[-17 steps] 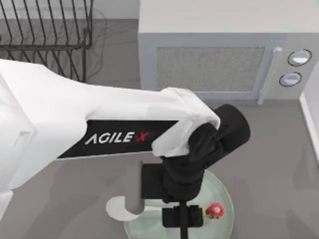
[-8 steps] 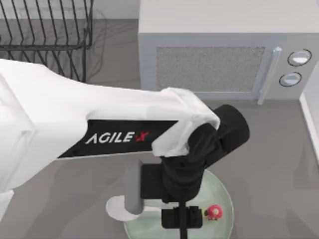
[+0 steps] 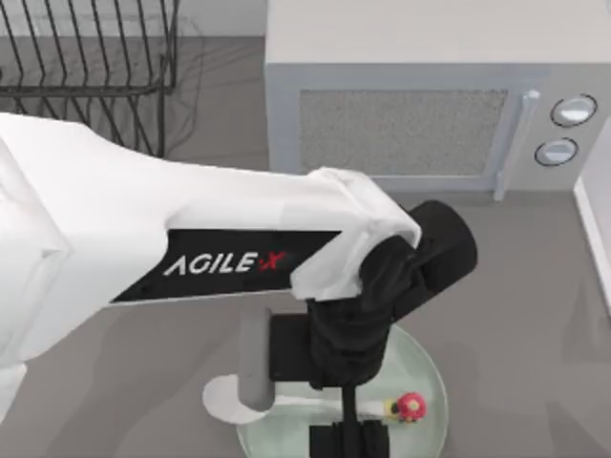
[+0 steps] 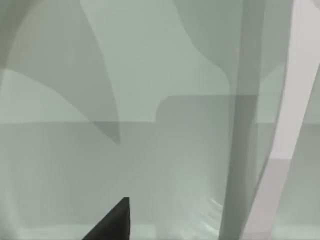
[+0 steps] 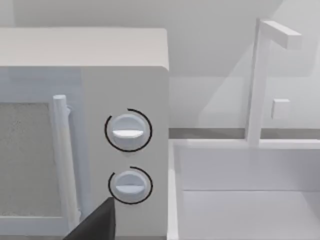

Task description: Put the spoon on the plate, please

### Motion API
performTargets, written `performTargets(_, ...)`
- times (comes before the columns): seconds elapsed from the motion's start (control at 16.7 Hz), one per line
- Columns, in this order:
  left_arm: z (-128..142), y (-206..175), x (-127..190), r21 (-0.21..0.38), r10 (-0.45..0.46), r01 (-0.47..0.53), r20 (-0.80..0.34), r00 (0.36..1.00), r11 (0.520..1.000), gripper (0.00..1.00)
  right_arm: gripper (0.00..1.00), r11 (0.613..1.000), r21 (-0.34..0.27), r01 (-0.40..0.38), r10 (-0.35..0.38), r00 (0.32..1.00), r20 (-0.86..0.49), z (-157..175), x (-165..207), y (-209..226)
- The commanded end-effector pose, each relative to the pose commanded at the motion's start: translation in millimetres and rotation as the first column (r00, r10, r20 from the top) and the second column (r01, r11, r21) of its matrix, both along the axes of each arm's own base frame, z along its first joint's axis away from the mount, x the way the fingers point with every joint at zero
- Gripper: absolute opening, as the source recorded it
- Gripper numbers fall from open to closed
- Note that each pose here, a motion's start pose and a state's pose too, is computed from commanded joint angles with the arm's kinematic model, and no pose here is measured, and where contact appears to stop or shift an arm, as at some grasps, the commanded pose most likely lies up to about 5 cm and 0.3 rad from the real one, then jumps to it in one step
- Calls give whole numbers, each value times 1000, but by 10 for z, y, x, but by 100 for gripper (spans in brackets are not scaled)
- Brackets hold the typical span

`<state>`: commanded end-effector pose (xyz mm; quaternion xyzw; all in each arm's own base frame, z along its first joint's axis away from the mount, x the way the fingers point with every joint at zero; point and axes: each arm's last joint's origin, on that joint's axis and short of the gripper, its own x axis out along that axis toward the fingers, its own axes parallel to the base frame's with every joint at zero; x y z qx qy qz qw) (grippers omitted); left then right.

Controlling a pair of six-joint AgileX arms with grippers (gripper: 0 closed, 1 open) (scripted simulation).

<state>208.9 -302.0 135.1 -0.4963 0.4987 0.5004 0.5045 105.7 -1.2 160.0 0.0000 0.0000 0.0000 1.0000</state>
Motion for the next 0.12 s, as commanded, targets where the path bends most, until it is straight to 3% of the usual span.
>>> performTargets(0.12, 0, 0, 0, 0, 0, 0, 0, 1000, 1000, 100, 100, 1000, 0, 0, 0, 1000, 0, 0, 0, 0)
